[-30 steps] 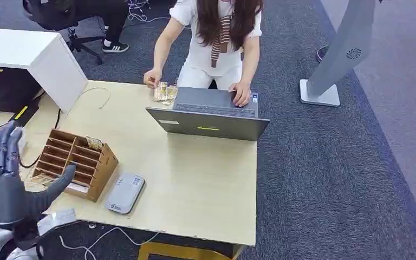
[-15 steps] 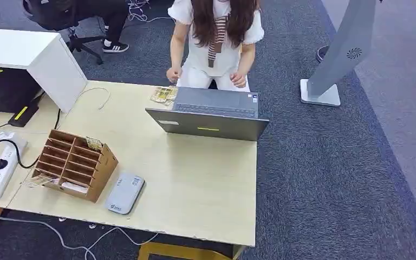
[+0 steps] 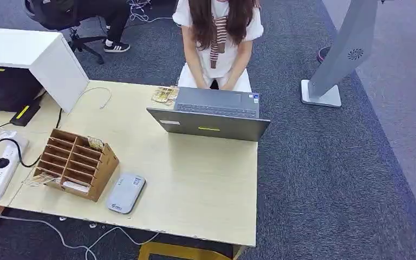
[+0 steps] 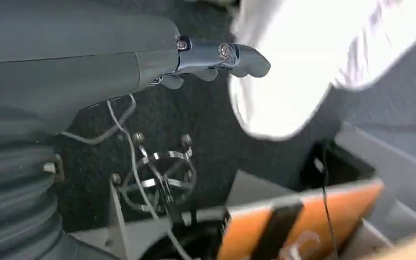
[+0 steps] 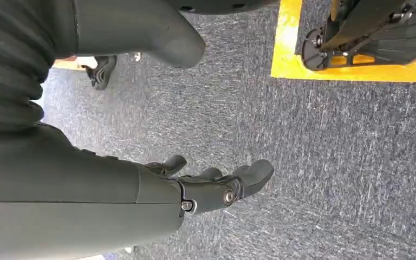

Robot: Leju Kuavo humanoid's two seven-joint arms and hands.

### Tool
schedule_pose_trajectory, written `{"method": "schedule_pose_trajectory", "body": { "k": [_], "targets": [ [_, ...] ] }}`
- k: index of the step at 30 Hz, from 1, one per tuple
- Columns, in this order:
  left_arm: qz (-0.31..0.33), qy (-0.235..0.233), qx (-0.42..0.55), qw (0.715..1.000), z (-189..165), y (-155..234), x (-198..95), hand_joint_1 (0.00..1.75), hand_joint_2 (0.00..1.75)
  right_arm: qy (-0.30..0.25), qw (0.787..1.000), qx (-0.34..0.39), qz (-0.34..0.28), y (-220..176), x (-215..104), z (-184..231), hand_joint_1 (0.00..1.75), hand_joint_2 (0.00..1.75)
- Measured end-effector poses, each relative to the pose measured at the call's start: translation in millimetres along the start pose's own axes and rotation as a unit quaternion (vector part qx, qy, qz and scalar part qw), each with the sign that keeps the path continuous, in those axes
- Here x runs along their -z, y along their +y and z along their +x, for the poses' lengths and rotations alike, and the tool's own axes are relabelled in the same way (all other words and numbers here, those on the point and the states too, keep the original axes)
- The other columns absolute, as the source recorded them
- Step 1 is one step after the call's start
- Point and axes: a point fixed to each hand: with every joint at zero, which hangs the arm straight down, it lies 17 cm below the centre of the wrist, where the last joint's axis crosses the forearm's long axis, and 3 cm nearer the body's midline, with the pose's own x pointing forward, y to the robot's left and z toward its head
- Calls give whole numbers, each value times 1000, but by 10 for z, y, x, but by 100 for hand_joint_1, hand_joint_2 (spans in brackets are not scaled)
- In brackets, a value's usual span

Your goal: Pass the card to the sensor for recognition and then transmit it.

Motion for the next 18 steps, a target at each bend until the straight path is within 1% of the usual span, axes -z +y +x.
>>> {"method": "schedule_pose_trajectory", "body": {
  "k": [3, 5, 8, 10, 11, 13, 15, 17, 18],
  "targets": [
    [45, 19, 31, 998, -312, 292, -103, 0, 175, -3, 1000, 4, -9, -28, 4, 10, 0, 175],
    [76, 42, 56, 995, -588, 512, -231, 0, 175, -3, 1000, 4, -11, -19, 1, 16, 0, 175],
    [117, 96, 88, 985, -1049, 792, -495, 0, 175, -4, 1000, -1, -5, 21, -6, 18, 0, 175],
    [133, 141, 107, 975, -1351, 919, -696, 0, 175, -5, 1000, -4, 1, 48, -10, 19, 0, 175],
    [138, 167, 114, 969, -1513, 969, -815, 0, 0, -5, 1000, -4, 3, 53, -11, 19, 0, 175],
    [140, 209, 127, 960, -1745, 1011, -994, 0, 0, -6, 1000, -7, 3, 56, -11, 22, 0, 175],
    [133, 275, 148, 941, -2040, 1045, -1230, 0, 0, -9, 1000, -12, 5, 63, -13, 29, 0, 175],
    [125, 322, 170, 923, -2246, 1073, -1442, 0, 0, -16, 1000, -16, 11, 85, -17, 52, 0, 175],
    [119, 341, 183, 914, -2334, 1082, -1546, 0, 175, -18, 1000, -21, 14, 98, -19, 56, 0, 175]
  ]
}}
